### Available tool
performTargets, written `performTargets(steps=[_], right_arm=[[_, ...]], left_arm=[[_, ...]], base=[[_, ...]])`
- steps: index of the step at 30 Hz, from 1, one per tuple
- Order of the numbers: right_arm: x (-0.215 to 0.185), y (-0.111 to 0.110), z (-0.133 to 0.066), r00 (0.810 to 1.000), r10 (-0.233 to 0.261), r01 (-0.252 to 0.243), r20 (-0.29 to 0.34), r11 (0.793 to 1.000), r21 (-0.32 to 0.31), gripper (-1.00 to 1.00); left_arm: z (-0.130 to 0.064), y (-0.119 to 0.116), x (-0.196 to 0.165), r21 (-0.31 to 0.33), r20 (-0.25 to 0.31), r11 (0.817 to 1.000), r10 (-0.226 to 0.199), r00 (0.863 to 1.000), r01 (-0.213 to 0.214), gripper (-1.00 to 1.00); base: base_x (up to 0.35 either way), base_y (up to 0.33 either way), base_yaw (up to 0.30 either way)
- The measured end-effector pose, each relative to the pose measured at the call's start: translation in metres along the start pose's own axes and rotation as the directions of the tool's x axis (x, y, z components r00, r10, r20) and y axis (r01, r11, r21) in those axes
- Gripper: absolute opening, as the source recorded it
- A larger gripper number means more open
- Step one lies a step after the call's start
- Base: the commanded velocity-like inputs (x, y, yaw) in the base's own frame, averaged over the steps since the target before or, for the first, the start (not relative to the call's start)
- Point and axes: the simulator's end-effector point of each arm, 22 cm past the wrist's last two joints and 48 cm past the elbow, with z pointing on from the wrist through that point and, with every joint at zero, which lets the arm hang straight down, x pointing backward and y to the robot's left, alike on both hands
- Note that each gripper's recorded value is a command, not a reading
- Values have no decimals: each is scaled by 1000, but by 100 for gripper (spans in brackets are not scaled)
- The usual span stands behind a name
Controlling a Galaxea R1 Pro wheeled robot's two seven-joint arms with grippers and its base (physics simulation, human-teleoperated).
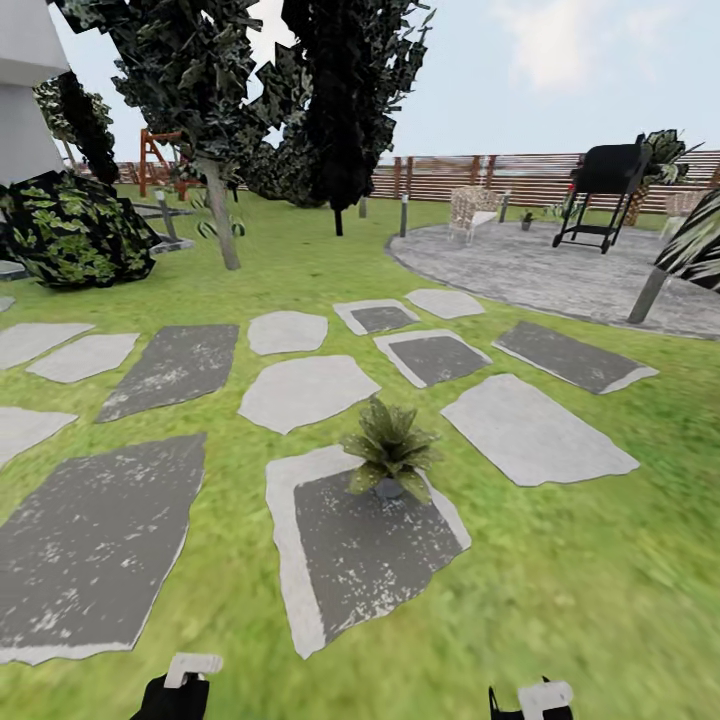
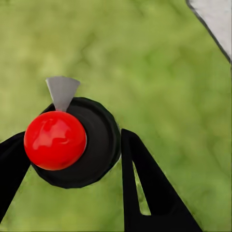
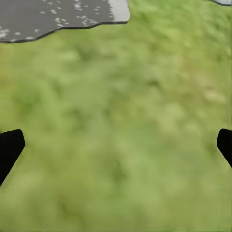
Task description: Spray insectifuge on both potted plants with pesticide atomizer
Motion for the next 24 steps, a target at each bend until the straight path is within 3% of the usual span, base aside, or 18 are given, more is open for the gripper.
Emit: performTargets(steps=[24], right_arm=[[1, 0, 0, 1000, 0, 0, -1, 1000, -1, 100]], left_arm=[[0, 1, 0, -1, 0, 1000, 0, 1000, 0, -100]], base=[[142, 336, 0]])
